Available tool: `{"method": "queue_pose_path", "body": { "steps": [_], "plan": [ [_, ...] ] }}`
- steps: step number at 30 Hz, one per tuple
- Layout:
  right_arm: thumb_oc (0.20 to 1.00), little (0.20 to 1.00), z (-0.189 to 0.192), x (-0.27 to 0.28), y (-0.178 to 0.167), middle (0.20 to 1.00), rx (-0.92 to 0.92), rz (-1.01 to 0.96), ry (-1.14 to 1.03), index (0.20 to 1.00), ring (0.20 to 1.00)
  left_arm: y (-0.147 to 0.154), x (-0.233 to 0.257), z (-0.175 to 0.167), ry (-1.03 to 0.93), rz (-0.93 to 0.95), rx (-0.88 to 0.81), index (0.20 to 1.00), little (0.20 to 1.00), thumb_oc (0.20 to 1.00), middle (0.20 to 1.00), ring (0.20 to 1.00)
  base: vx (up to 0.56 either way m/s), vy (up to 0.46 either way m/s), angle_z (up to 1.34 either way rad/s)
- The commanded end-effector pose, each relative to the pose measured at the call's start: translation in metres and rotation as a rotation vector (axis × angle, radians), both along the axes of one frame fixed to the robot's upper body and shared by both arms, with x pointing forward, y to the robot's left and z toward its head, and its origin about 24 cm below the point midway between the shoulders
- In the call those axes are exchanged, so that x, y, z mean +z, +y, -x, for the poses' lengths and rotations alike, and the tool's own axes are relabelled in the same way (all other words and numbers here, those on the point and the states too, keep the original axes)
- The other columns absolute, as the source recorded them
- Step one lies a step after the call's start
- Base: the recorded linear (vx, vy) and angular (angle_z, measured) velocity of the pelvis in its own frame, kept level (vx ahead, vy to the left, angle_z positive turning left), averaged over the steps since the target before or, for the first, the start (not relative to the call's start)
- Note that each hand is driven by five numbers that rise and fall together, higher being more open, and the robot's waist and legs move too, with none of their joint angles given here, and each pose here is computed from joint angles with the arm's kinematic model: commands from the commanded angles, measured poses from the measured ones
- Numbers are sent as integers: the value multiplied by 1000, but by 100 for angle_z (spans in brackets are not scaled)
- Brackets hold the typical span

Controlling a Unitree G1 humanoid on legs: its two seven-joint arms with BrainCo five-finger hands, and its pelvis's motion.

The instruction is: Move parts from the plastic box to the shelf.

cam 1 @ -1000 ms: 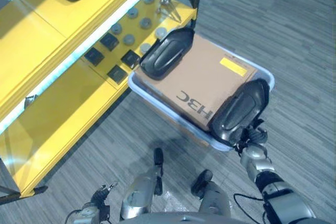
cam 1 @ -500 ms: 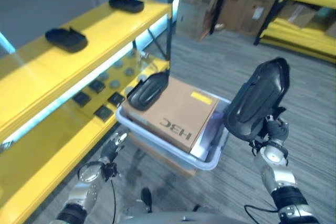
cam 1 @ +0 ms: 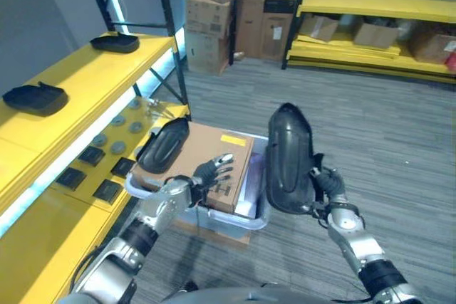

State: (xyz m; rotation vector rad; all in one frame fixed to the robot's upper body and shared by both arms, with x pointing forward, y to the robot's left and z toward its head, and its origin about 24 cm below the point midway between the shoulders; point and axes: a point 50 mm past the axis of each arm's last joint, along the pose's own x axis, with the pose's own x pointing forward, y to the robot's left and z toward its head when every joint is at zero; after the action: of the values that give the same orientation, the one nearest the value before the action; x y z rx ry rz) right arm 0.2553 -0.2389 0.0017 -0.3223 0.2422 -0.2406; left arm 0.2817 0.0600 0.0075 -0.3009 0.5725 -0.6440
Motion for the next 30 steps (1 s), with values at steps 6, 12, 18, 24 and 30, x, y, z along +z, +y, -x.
{"method": "queue_pose_path", "body": {
  "steps": [6,12,18,24,30],
  "plan": [
    [200,200,-55,48,39,200,108,-4,-189,200,200,-10,1,-10,32,-89,-52,1000,1000,1000,1000,1000,29,-22,-11],
    [200,200,-63,44,60,200,170,-23,-125,200,200,-17,10,-13,-10,-47,-66,1000,1000,1000,1000,1000,29,-3,0],
    [200,200,-60,30,80,200,231,-40,-56,200,200,-21,18,-14,-68,-39,-76,1000,1000,1000,1000,1000,0,0,0],
    [200,200,-55,20,109,200,304,-36,-25,200,200,-28,20,-10,-99,-40,-95,1000,1000,1000,1000,1000,0,0,0],
    [200,200,-54,19,114,200,306,-33,-24,200,200,-29,20,-9,-114,-38,-97,200,200,200,200,200,0,0,0]
  ]
}}
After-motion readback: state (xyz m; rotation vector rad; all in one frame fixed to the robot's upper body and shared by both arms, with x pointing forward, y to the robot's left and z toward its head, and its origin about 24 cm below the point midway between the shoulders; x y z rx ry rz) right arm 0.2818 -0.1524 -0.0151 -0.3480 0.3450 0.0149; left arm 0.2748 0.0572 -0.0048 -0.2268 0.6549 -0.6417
